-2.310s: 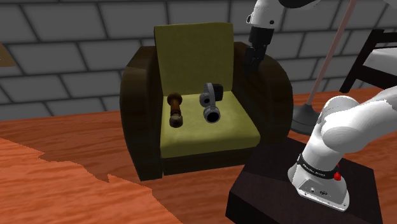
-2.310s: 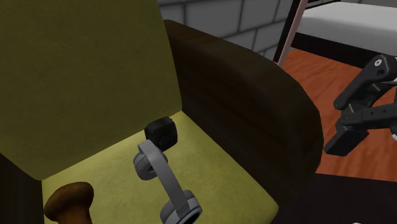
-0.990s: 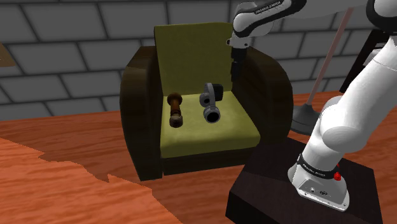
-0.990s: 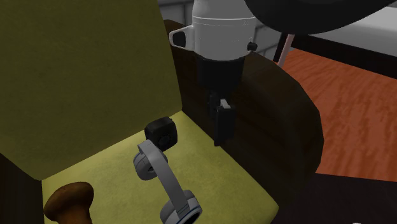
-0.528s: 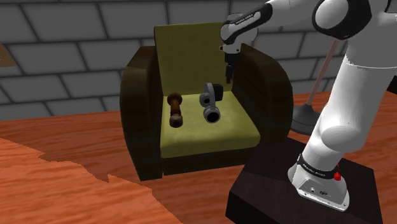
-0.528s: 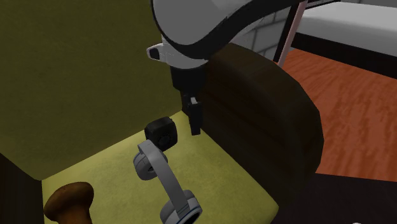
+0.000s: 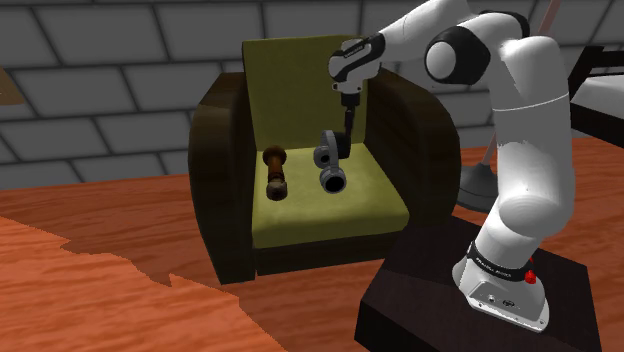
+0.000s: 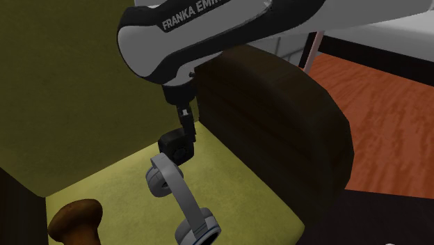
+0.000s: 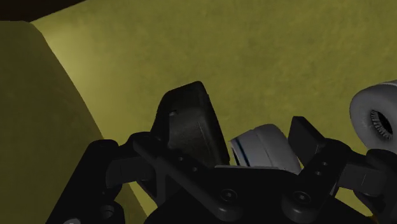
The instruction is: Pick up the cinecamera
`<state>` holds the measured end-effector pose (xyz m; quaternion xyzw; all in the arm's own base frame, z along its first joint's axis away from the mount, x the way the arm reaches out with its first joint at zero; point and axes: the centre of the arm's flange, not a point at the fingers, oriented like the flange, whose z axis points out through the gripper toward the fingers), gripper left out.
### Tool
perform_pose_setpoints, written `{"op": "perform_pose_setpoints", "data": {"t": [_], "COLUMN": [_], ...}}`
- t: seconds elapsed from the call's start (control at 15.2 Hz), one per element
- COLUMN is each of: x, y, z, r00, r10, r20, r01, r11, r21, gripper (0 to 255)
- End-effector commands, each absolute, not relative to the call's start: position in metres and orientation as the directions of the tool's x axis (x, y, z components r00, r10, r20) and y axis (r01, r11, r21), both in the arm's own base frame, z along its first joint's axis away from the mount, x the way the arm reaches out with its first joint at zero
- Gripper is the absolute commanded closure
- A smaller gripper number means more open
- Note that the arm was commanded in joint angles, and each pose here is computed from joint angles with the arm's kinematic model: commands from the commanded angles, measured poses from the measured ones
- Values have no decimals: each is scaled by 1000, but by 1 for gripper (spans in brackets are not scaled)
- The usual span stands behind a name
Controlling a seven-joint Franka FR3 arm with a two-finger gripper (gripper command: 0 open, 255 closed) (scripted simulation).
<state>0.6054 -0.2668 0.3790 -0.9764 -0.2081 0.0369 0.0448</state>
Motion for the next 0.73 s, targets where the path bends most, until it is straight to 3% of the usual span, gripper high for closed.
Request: {"op": "perform_pose_setpoints", "data": {"t": [0.0, 0.66], "x": [625, 630], "y": [-281, -284], "z": [367, 323], "r00": [898, 894], "r10": [436, 443], "r20": [-61, -63], "r01": [429, 435], "r11": [-897, -894], "r21": [-106, -106], "gripper": [0, 0]}}
